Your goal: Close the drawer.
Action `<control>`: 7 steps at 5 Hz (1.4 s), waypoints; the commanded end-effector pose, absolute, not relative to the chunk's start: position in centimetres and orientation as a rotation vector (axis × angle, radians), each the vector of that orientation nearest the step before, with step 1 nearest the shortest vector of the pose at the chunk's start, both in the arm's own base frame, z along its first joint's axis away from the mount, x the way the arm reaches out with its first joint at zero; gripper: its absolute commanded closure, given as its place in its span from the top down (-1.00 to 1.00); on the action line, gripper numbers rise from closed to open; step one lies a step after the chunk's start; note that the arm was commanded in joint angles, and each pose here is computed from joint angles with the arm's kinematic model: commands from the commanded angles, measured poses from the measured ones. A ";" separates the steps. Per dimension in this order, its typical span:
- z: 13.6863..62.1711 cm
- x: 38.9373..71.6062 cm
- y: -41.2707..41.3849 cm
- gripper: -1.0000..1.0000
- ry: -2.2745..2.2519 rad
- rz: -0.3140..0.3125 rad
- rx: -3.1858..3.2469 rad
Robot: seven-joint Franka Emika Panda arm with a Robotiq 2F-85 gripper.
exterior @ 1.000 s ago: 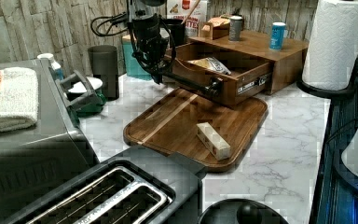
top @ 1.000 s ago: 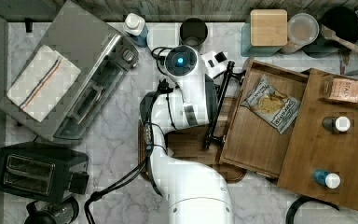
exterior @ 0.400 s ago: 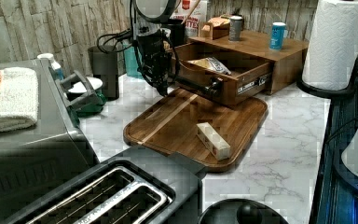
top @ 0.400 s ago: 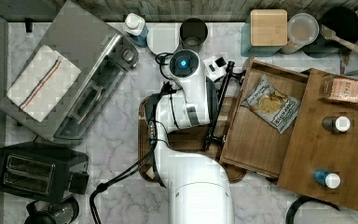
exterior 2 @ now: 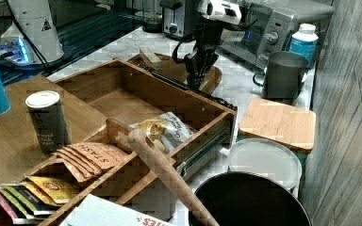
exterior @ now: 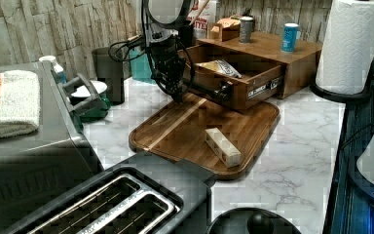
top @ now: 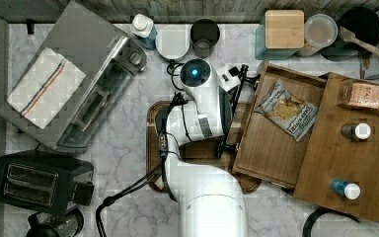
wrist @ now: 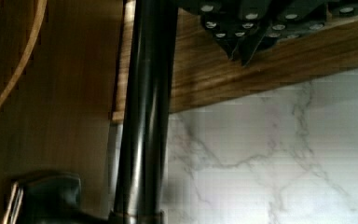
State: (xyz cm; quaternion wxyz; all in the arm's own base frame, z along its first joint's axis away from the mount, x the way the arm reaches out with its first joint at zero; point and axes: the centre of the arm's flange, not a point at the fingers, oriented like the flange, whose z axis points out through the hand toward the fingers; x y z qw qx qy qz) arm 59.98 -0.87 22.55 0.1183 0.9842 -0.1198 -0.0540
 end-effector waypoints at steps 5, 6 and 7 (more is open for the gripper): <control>29.3 52.4 -31.4 -1.00 -0.581 0.085 2.875; 31.1 50.2 -35.3 -1.00 -0.573 0.019 2.848; 31.0 47.6 -40.0 -1.00 -0.531 0.031 2.811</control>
